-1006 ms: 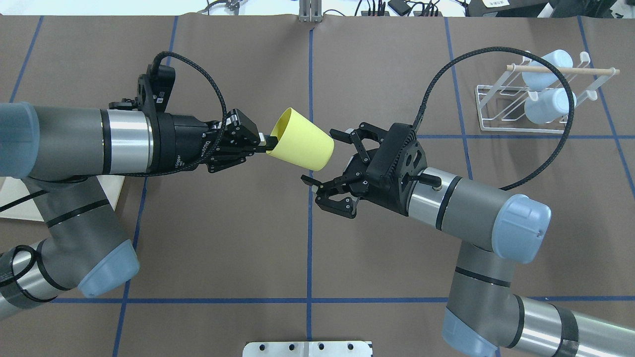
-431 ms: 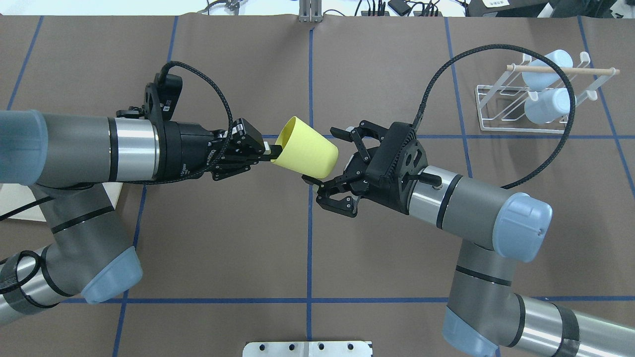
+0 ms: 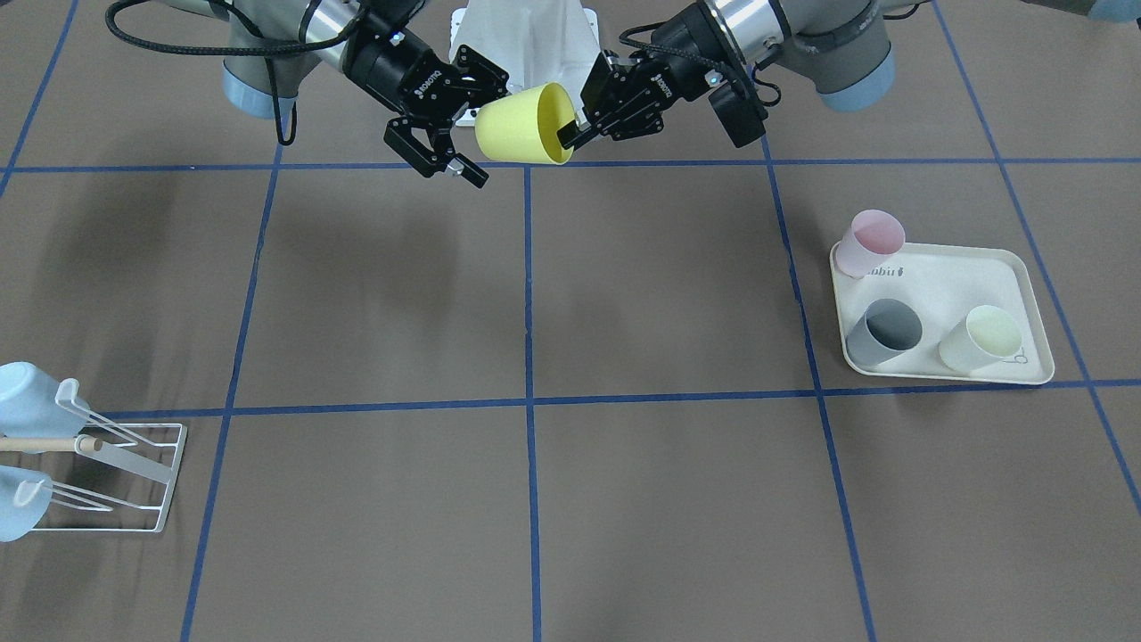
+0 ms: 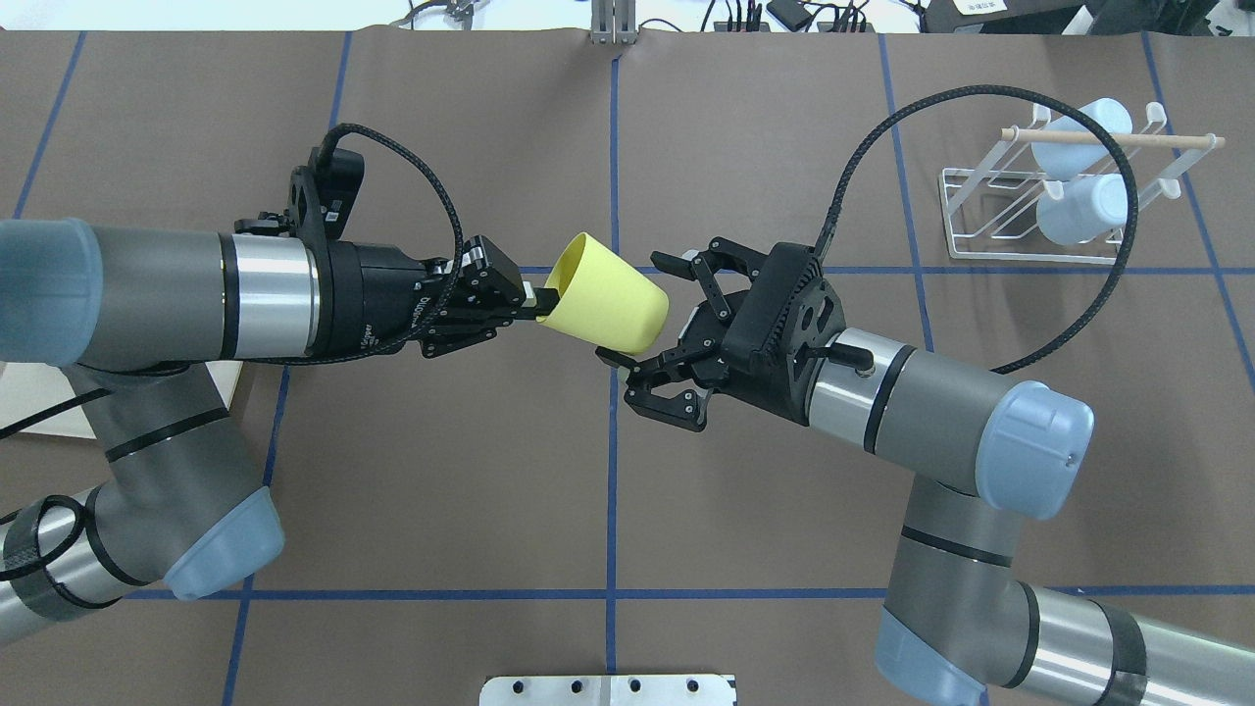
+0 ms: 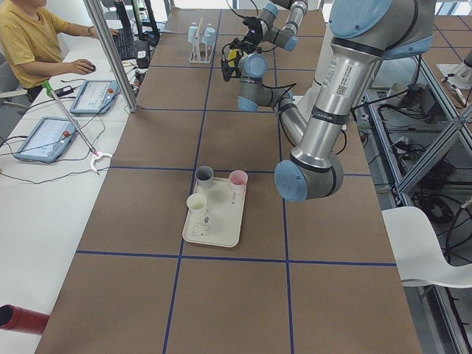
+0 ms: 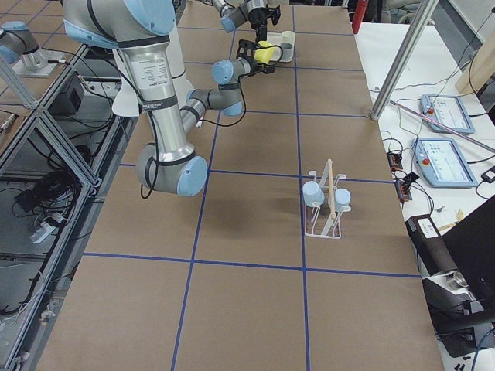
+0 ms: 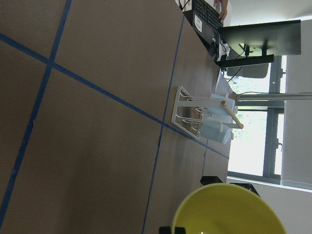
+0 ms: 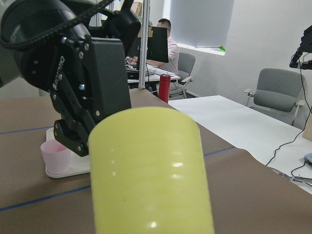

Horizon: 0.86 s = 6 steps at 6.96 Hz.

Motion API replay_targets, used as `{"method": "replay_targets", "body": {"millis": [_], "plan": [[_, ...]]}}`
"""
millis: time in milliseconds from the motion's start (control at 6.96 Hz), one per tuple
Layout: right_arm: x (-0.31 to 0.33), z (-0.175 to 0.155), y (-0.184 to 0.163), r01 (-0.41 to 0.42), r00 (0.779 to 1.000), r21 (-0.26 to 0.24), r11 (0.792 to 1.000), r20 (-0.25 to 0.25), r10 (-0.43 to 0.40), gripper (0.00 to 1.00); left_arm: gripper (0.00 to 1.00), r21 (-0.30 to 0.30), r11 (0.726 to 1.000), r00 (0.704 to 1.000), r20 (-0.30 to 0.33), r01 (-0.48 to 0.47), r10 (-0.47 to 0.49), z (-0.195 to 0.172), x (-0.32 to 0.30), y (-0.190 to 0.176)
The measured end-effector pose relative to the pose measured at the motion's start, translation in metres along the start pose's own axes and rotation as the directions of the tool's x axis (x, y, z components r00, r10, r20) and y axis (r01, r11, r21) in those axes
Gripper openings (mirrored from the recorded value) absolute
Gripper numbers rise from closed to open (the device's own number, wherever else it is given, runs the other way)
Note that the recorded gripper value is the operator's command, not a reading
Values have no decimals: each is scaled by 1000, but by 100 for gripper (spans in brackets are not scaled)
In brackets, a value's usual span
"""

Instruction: Transfer IKEA cup to right arm and place on rack

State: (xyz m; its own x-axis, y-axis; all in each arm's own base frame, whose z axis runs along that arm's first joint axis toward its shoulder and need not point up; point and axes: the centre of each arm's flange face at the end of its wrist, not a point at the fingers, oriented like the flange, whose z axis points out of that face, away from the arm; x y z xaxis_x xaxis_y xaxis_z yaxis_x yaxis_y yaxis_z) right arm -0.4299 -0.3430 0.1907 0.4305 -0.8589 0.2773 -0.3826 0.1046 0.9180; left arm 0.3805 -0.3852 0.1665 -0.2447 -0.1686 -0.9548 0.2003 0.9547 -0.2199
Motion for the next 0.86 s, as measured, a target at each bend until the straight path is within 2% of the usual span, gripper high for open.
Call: {"method": "replay_targets", "body": {"millis": [431, 718, 862], "plan": [[-2, 0, 1, 2, 1000, -1, 1000, 4, -2, 99, 0, 3, 1000, 1000, 8, -5, 5, 5, -3, -3], [-3, 0, 1, 2, 1000, -1, 1000, 3, -2, 91, 0, 4, 1000, 1000, 11, -11, 11, 7, -3, -4], [-3, 1, 1, 1, 1000, -1, 1000, 3, -1, 84, 0, 4, 1000, 1000, 10, -12, 12, 8, -3, -4]]}}
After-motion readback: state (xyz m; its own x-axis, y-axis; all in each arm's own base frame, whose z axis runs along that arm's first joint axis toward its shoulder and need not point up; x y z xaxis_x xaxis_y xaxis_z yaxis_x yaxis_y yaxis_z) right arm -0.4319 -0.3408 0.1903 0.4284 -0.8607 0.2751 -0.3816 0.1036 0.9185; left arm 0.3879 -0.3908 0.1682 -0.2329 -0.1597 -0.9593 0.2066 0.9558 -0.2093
